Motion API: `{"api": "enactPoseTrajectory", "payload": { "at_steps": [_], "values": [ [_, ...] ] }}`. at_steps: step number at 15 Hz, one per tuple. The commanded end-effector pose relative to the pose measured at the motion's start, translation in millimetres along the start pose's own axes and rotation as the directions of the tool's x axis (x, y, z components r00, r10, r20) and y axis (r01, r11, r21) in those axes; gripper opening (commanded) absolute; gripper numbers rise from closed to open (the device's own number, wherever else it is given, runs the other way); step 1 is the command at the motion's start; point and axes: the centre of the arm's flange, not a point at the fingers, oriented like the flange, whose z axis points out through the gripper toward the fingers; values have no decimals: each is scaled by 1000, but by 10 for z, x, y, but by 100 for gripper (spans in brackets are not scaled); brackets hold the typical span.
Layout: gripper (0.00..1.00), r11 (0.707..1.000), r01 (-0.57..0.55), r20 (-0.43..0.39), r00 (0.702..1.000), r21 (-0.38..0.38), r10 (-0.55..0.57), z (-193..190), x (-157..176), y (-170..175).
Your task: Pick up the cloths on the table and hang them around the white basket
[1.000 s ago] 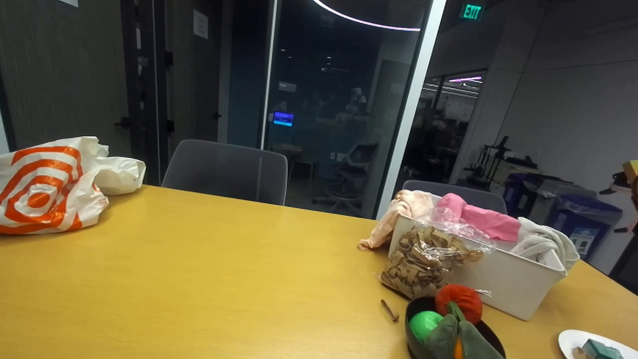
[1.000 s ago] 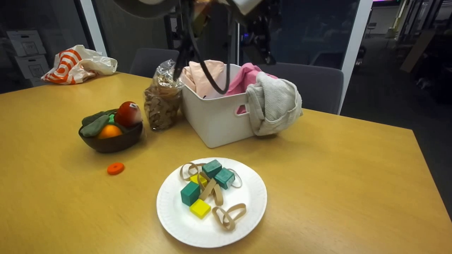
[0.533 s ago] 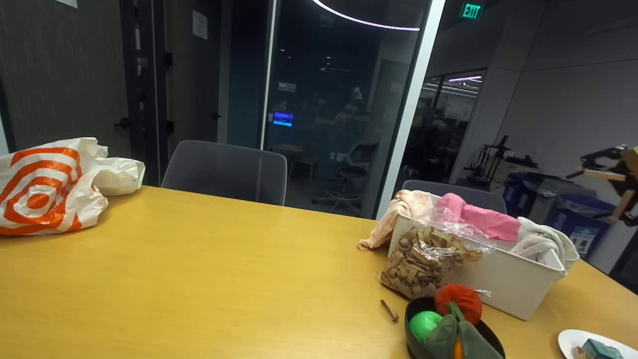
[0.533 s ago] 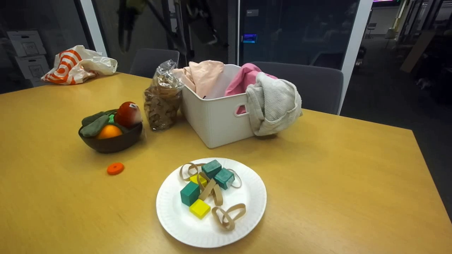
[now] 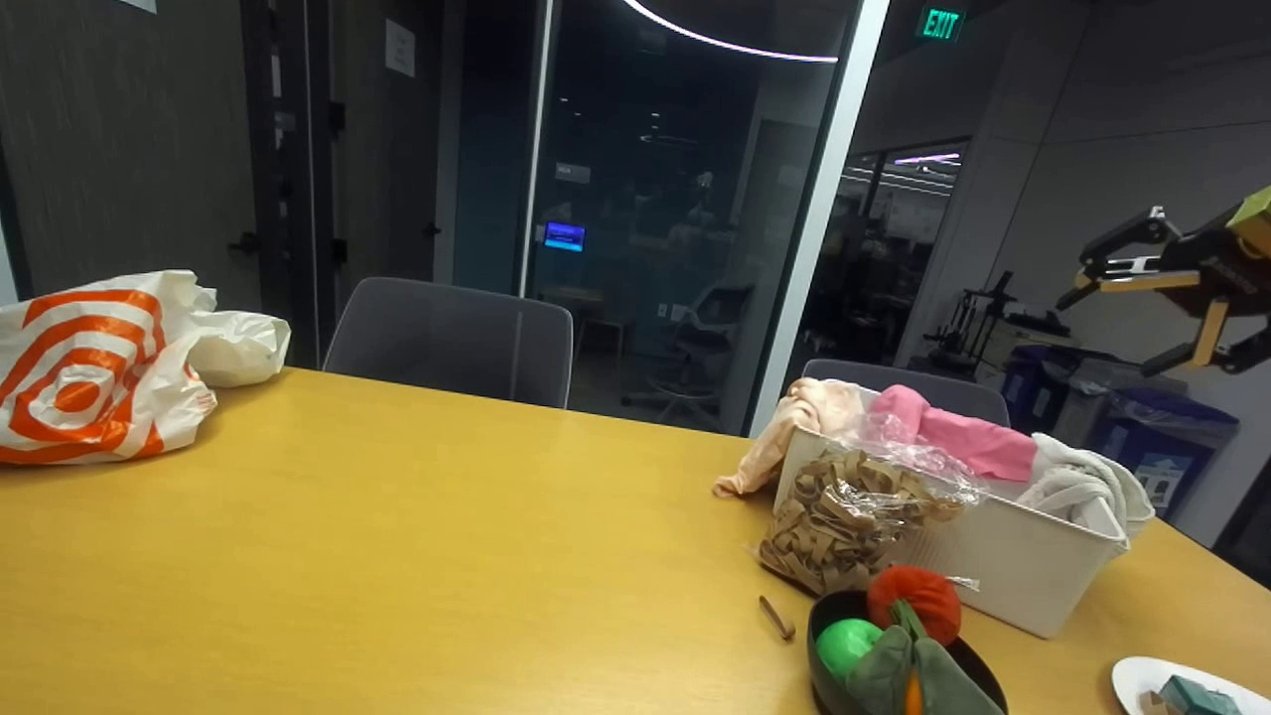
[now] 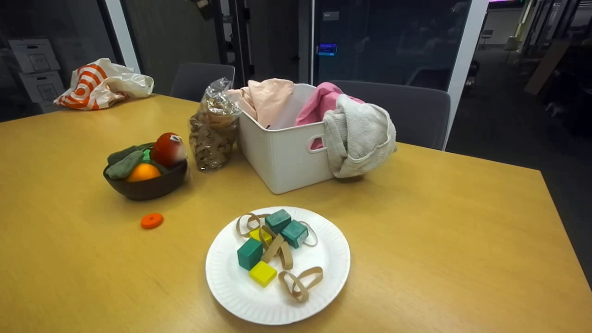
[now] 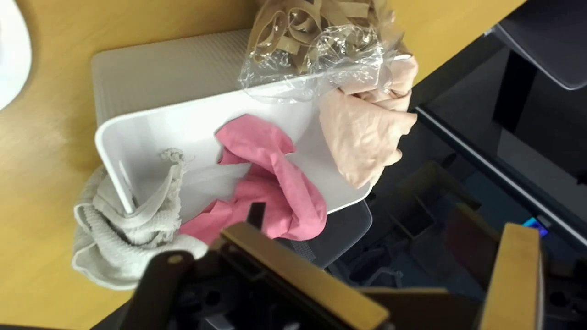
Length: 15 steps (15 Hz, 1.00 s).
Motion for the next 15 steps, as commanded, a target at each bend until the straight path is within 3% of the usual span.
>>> {"api": "enactPoseTrajectory", "payload": {
  "at_steps": [1, 4, 7, 8, 15],
  "values": [
    [100, 982, 116, -78, 989, -148, -128, -62, 195, -397],
    [100, 940, 187, -147, 961, -284, -236, 94, 261, -604],
    [100, 899, 216, -136, 949, -382, -285, 267, 306, -716],
    [100, 918, 216, -133, 953, -331, -272, 194, 158, -479],
    [100, 904, 221, -123, 951, -366, -282, 291, 232, -553]
  ]
}}
